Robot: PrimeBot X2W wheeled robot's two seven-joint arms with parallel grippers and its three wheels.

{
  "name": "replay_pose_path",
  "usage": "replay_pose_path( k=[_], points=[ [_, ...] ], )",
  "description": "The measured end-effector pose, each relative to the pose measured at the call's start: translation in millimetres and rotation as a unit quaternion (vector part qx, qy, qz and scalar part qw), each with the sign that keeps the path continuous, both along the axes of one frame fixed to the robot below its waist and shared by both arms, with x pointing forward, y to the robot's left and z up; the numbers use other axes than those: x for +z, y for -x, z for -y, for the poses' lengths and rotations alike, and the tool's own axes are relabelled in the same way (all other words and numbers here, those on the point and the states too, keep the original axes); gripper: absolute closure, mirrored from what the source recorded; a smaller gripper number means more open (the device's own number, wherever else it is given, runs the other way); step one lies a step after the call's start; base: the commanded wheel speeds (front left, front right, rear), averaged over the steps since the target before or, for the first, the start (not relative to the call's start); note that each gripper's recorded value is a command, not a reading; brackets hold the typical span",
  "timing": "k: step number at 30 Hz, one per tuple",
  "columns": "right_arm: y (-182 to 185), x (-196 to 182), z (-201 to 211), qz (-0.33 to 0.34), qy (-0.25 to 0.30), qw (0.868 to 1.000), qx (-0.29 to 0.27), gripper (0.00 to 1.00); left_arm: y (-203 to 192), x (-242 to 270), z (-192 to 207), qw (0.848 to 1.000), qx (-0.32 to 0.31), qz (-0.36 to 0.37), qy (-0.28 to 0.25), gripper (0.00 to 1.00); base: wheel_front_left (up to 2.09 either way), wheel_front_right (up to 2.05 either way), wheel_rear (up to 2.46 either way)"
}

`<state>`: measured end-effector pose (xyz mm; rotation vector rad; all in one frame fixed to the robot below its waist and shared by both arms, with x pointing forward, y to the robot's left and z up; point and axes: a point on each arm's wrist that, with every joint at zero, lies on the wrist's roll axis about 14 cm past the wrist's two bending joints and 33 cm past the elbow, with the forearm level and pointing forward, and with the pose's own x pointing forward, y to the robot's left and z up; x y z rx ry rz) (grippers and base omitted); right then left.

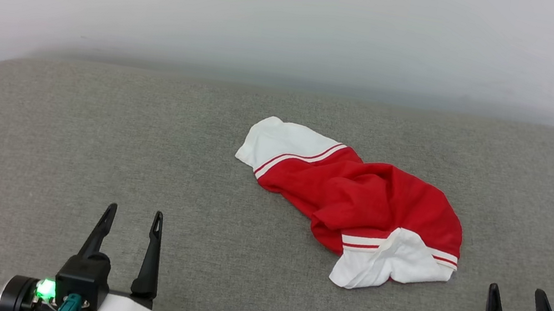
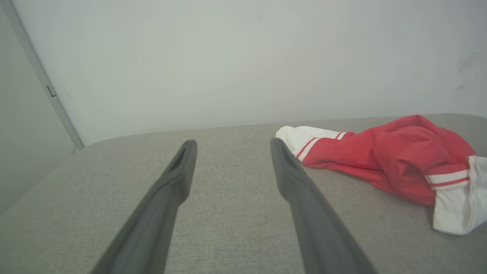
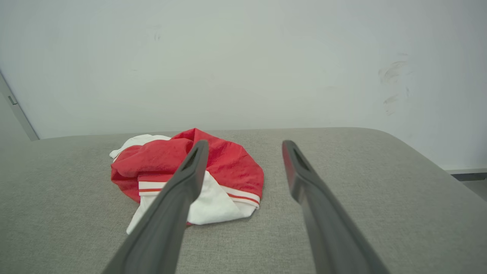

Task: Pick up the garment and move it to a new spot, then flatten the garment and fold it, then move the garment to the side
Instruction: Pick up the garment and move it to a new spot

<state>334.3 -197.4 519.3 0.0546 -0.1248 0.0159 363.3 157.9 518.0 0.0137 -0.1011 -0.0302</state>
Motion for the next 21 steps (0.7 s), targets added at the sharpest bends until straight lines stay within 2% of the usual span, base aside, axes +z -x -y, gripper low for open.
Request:
replay_pose_path(
  k=[21],
  points=[
    [13,-10,-7,-0.015,-0.024,1.000,0.011,0.00,24,-13,-10,1.000,0.012,-0.012,0.002,0.00,0.00,0.00,0.00]
  ],
)
